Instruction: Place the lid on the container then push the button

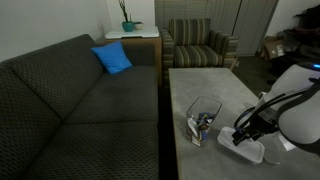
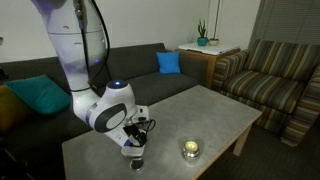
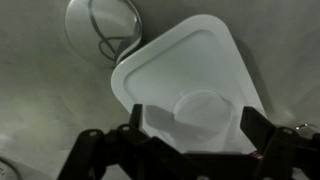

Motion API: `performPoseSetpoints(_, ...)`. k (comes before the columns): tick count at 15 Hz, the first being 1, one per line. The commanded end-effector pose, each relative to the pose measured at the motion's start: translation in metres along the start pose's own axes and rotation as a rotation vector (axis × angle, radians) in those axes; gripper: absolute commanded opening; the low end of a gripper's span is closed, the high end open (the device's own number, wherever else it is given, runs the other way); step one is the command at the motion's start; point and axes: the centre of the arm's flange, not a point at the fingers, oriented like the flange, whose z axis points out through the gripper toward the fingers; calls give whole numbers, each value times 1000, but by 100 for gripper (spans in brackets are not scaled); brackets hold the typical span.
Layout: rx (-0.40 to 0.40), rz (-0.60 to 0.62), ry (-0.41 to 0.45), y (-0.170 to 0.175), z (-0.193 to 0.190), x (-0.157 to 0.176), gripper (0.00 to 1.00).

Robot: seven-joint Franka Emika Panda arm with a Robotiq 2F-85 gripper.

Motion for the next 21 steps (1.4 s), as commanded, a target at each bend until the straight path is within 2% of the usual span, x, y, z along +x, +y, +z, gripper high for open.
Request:
performPoseSetpoints(1,-4,2,38,8,6,11,100)
performPoseSetpoints(4,8,10,47,9,8,20,100)
performPoseSetpoints(6,65,29,1,5,7,21,100)
performPoseSetpoints(10,102,65,-25,-4,4,19,100)
performPoseSetpoints(16,71,93,-50,-2,5,16,100)
performPoseSetpoints(21,60,90,-88,1,23,9,100)
